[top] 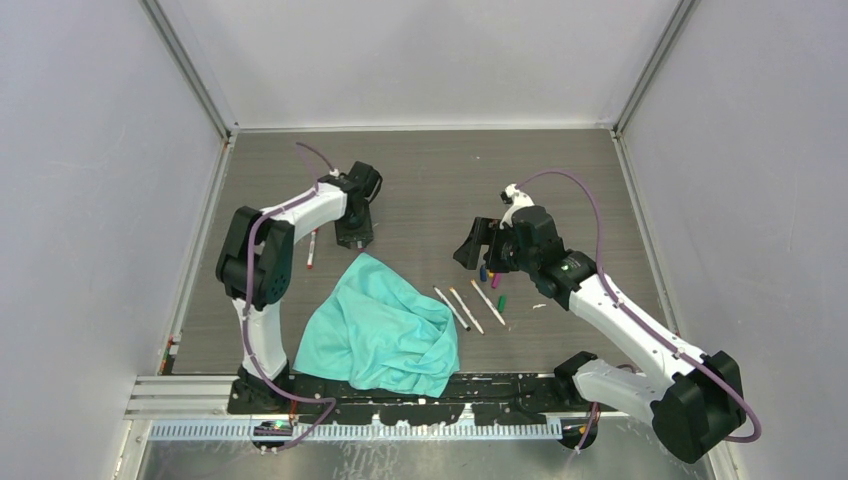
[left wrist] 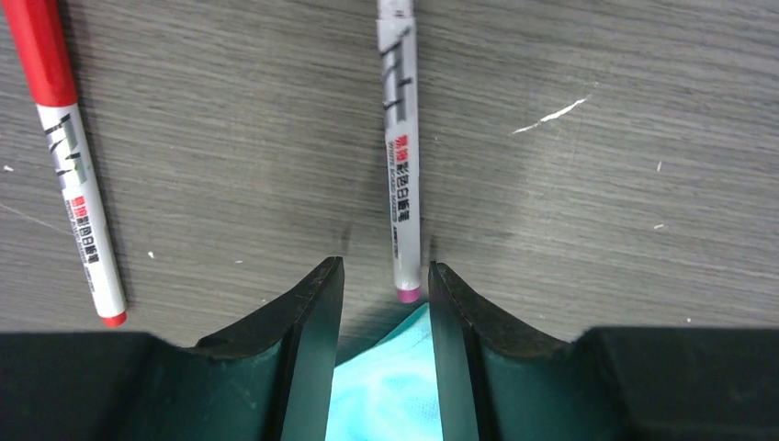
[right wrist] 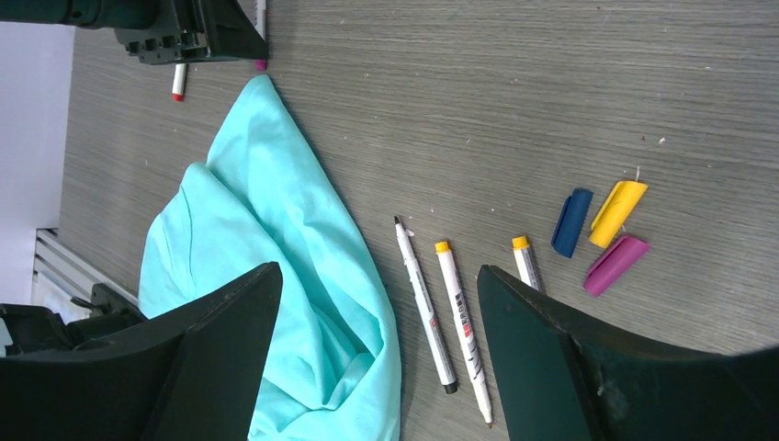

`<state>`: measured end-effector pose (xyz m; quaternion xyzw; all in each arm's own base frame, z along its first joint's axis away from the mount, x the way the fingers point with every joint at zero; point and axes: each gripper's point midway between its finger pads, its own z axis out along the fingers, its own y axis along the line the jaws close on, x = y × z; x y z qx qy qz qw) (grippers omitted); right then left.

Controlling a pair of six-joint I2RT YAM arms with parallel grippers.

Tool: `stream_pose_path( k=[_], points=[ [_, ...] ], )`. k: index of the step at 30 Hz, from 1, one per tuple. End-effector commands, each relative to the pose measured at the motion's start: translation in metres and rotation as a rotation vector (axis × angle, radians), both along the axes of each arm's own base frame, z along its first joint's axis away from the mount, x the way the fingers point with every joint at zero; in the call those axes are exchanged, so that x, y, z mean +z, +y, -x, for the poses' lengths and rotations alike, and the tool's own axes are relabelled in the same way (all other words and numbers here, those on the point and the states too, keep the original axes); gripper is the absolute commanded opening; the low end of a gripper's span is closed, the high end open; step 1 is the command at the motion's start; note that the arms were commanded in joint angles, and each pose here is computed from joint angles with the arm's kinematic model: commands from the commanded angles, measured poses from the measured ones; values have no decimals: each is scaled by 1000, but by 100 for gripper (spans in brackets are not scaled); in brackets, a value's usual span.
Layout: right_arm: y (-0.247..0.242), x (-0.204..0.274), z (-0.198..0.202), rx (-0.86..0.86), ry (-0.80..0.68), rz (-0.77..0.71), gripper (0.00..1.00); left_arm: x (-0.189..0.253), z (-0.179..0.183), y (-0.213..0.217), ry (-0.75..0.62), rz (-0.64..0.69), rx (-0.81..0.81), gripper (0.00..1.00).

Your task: Insert the pens into the pen caps

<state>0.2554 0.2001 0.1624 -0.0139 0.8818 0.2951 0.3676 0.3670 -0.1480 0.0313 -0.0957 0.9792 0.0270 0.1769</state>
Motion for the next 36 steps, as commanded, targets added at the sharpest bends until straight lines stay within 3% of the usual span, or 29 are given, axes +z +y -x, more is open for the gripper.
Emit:
stream_pose_path(
  k=[1,14,18,24,29,36],
  points=[
    [6,16,-7,2,-47,-50,84,7,-18,-6,-45,2,-6,39],
    [3,12,-7,-20,-31,-39,84,-5,-10,2,-35,-17,-37,1],
    [4,27,-8,-28,-52,-64,83,10,-8,7,-79,-22,-73,0],
    [4,50,-6,-28,-104,-108,83,81,-3,9,-222,17,-171,0],
    [27,90,7,102,-189,-253,86,145,21,-18,-348,206,-363,0],
    [60,147,43,376,-330,-547,90,211,96,-90,-480,701,-757,0]
  ],
)
